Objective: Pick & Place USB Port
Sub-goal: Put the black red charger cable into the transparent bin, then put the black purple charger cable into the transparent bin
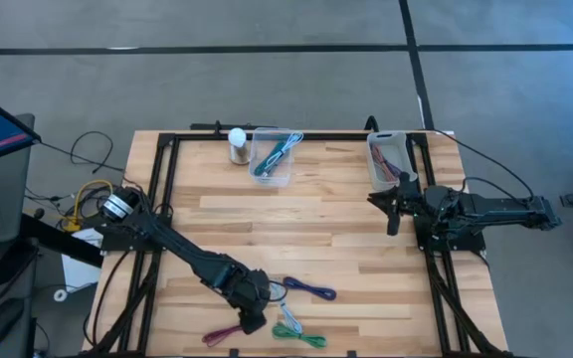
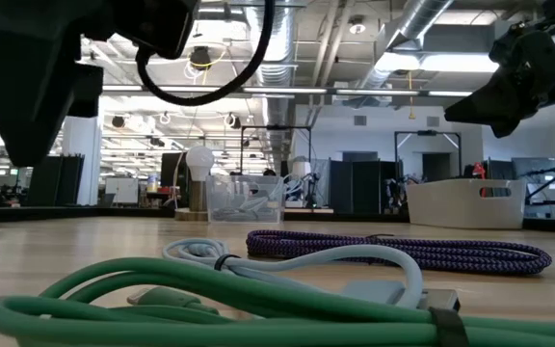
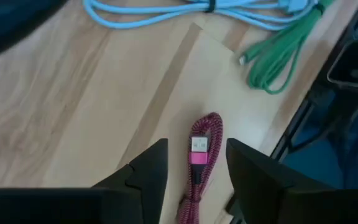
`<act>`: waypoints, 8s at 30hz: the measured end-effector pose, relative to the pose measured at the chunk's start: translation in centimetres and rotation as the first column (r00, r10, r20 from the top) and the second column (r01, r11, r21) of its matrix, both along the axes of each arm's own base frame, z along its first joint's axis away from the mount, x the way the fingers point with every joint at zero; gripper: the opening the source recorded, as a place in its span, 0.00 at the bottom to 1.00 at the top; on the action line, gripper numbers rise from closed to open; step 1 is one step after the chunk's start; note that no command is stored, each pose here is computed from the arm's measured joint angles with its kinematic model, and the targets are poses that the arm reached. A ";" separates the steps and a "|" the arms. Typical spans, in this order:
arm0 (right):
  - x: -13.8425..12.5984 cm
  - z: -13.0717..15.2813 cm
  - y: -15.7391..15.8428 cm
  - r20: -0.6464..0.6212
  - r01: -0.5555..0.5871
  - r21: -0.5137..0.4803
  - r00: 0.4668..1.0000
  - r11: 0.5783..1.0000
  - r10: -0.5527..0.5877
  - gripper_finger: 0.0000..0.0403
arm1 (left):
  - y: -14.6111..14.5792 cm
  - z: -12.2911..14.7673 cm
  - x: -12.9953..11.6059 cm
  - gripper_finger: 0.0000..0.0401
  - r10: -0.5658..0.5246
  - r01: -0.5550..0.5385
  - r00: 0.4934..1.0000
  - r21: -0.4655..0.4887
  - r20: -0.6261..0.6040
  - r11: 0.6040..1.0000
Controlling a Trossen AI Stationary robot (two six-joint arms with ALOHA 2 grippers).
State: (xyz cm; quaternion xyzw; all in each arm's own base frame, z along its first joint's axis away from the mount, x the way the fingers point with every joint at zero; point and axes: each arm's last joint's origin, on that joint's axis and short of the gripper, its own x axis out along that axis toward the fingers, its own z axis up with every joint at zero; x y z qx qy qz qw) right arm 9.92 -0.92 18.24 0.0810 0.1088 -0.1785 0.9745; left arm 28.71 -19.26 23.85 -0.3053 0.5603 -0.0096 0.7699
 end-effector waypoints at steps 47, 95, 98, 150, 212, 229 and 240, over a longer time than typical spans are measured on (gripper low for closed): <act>-0.1 -0.5 0.0 -0.053 -0.004 0.001 0.999 1.000 0.004 0.14 | -2.8 -4.8 1.3 0.11 -0.119 0.108 0.987 -0.105 -0.108 0.989; -0.2 -0.7 0.0 -0.082 0.000 -0.001 0.997 1.000 0.000 0.14 | 23.8 15.8 -1.3 0.08 -0.002 -0.660 0.606 0.504 0.795 0.558; -0.2 -0.7 0.0 -0.082 0.000 -0.001 0.997 1.000 0.000 0.14 | 25.6 16.1 -1.5 0.08 0.012 -0.704 0.588 0.504 0.809 0.501; -0.2 -0.7 0.0 -0.082 0.000 -0.001 0.997 1.000 0.000 0.14 | 38.3 3.8 2.2 0.08 0.584 -0.800 0.592 0.496 0.556 0.338; -0.3 -1.0 0.0 -0.111 0.001 -0.001 0.994 1.000 -0.001 0.14 | 36.5 3.7 1.1 0.39 0.493 -0.811 0.579 0.401 0.649 0.426; -0.3 -1.0 0.0 -0.110 0.000 0.000 0.994 1.000 0.000 0.14 | 30.7 8.5 0.0 0.39 0.282 -0.665 0.608 0.282 0.742 0.691; -0.1 -0.4 0.0 -0.042 -0.008 0.001 0.999 1.000 0.008 0.14 | 22.2 8.2 -1.1 0.39 0.004 -0.271 0.654 0.229 0.757 0.935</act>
